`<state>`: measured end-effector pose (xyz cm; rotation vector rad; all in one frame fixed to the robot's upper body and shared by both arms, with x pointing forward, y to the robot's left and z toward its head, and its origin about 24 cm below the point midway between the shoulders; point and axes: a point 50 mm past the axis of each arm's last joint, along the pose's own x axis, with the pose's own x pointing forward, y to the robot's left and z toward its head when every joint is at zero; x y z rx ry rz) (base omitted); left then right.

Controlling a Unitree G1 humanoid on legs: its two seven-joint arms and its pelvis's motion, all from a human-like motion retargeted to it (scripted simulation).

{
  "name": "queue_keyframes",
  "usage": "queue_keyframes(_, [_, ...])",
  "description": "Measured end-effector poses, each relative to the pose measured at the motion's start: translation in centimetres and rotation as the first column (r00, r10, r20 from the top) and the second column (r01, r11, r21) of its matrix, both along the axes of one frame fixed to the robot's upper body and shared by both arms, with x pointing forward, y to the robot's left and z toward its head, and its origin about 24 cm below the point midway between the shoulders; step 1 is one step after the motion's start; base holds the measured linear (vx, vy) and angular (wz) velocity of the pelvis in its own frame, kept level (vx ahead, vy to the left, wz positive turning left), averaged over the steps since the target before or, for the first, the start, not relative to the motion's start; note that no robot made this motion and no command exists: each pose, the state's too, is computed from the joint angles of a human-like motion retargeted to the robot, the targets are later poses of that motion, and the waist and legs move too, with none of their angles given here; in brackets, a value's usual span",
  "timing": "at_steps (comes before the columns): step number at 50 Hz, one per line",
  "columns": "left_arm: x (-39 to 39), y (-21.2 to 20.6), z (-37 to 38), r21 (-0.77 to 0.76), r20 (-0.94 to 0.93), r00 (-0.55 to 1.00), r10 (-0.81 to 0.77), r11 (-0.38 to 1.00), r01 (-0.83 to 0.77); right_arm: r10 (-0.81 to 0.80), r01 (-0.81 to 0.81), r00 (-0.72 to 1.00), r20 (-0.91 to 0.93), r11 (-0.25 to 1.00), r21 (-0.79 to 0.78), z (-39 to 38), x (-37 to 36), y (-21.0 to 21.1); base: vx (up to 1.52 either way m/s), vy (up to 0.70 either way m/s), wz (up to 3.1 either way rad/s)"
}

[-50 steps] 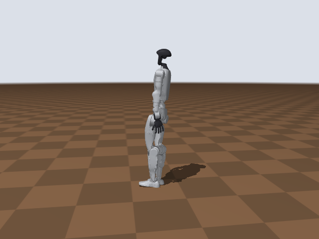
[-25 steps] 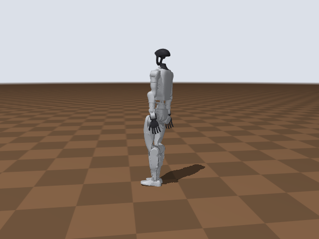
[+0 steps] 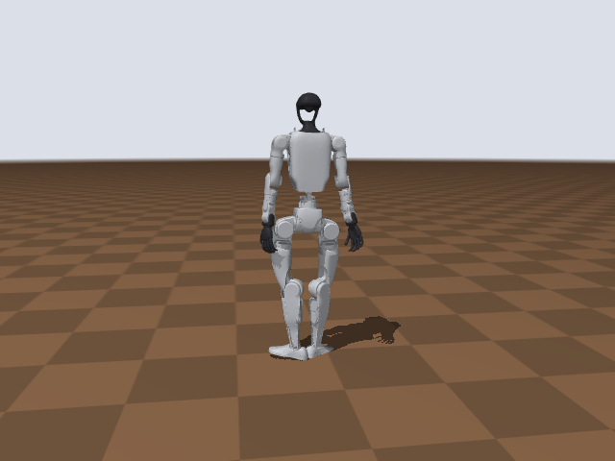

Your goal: Upper body actions

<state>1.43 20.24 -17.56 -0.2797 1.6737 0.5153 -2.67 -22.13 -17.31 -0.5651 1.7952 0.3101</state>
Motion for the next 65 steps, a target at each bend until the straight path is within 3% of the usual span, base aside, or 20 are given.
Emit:
queue_keyframes(7, [1.4, -1.8, -0.3, -0.024, 0.07, 0.997, 0.032, 0.999, -0.03, -0.04, 0.04, 0.999, -0.012, 0.999, 0.0, 0.0, -0.7, 0.2, 0.26, -0.19, -0.39])
queue_keyframes(17, [0.4, -2.2, -0.4, -0.026, 0.037, 0.997, -0.074, 0.997, 0.075, 0.058, -0.066, 0.995, 0.078, 0.992, 0.104, -0.6, 3.0, 2.1, 0.27, -0.21, -0.94])
queue_keyframes(27, [-1.2, -2.3, -0.3, -0.011, -0.031, 0.997, -0.066, 0.998, 0.065, 0.203, -0.227, 0.964, 0.173, 0.965, 0.131, -0.5, 7.1, 2.6, 0.22, -0.12, -1.26])
queue_keyframes(42, [0.1, -3.9, -0.6, -0.036, 0.035, 0.982, -0.183, 0.982, 0.184, 0.022, -0.022, 0.998, 0.056, 1.0, 0.001, 0.1, 3.6, -0.9, 0.1, 0.11, -0.89])
queue_keyframes(55, [-2.1, -3.3, -0.4, -0.062, -0.049, 0.988, -0.145, 0.988, 0.142, 0.035, -0.034, 0.999, -0.032, 0.999, 0.032, -0.1, 0.6, 0.7, 0.07, 0.09, -0.54])
queue_keyframes(65, [0.0, -3.1, -0.5, -0.041, 0.021, 0.993, -0.115, 0.992, 0.116, 0.11, -0.112, 0.993, 0.052, 0.993, 0.039, -0.3, 3.5, 0.7, -0.05, 0.07, -0.24])
